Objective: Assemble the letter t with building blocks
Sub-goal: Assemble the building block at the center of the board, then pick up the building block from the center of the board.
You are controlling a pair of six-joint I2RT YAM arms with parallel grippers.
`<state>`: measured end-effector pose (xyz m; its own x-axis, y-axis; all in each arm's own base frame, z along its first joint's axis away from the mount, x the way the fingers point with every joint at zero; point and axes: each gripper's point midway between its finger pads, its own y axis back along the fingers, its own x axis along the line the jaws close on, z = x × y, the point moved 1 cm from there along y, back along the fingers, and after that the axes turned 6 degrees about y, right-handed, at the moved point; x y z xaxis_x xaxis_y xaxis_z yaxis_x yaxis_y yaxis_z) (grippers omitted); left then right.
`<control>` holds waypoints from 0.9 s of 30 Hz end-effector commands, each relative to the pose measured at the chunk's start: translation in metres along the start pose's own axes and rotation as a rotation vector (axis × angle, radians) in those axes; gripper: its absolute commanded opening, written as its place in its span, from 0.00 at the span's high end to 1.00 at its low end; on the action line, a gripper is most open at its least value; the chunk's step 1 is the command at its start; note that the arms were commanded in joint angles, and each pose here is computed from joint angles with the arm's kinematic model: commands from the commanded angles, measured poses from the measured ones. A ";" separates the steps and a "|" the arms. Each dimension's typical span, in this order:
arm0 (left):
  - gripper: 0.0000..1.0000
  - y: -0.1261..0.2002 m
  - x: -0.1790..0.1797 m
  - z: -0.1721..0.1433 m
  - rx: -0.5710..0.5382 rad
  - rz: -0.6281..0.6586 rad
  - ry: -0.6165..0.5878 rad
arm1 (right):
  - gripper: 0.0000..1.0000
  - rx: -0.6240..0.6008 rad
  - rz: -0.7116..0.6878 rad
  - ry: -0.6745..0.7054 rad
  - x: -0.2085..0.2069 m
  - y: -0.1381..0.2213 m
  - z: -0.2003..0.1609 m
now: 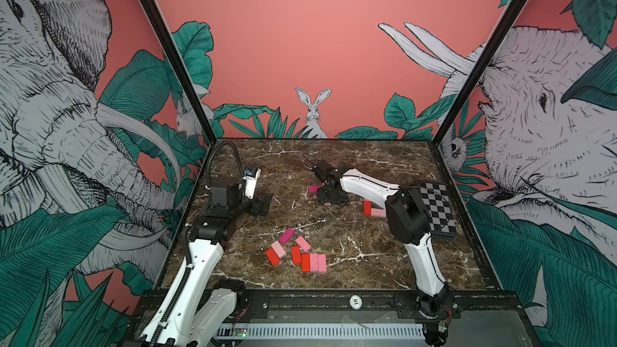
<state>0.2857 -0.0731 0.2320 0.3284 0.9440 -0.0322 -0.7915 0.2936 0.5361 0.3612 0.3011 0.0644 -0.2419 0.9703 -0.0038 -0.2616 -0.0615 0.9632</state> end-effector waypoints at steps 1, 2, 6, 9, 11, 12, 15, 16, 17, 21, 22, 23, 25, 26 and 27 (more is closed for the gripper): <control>0.03 0.006 0.003 0.006 -0.005 0.019 0.001 | 0.23 -0.040 0.046 0.057 0.001 0.049 -0.010; 0.03 0.006 0.003 0.005 -0.003 0.019 0.003 | 0.23 -0.032 0.053 0.070 -0.001 0.056 -0.019; 0.03 0.005 0.004 0.005 0.002 0.027 0.002 | 0.24 0.022 0.114 0.103 0.001 0.074 -0.064; 0.03 0.006 0.007 0.004 0.004 0.042 0.001 | 0.26 0.068 0.129 0.112 0.005 0.081 -0.103; 0.03 0.006 0.007 0.004 0.003 0.043 0.002 | 0.28 0.079 0.144 0.109 0.011 0.085 -0.123; 0.03 0.006 0.007 0.005 0.002 0.043 0.003 | 0.29 0.101 0.142 0.107 0.012 0.080 -0.141; 0.03 0.005 0.007 0.005 0.006 0.042 0.004 | 0.35 0.103 0.186 0.068 0.025 0.071 -0.168; 0.03 0.005 0.007 0.005 0.006 0.042 0.005 | 0.38 0.107 0.211 0.055 0.031 0.067 -0.176; 0.03 0.005 0.008 0.005 0.007 0.043 0.006 | 0.41 0.118 0.220 0.045 0.034 0.062 -0.183; 0.03 0.006 0.008 0.005 0.002 0.043 0.007 | 0.44 0.157 0.221 0.085 0.048 0.051 -0.204; 0.03 0.006 0.008 0.005 0.002 0.044 0.007 | 0.45 0.166 0.215 0.098 0.050 0.049 -0.206; 0.03 0.006 0.008 0.005 0.002 0.044 0.008 | 0.45 0.175 0.215 0.113 0.055 0.048 -0.209; 0.03 0.006 0.008 0.005 0.005 0.044 0.009 | 0.45 0.186 0.226 0.131 0.063 0.046 -0.212; 0.03 0.006 0.008 0.005 0.003 0.044 0.008 | 0.46 0.188 0.236 0.139 0.069 0.045 -0.214; 0.03 0.006 0.008 0.005 0.003 0.044 0.009 | 0.46 0.191 0.247 0.143 0.074 0.044 -0.214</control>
<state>0.2858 -0.0678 0.2276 0.3023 0.9530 -0.0186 -0.7902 0.2614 0.5544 0.1351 0.3019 0.0484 -0.4061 0.8980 0.1694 -0.0118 -0.1905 0.9816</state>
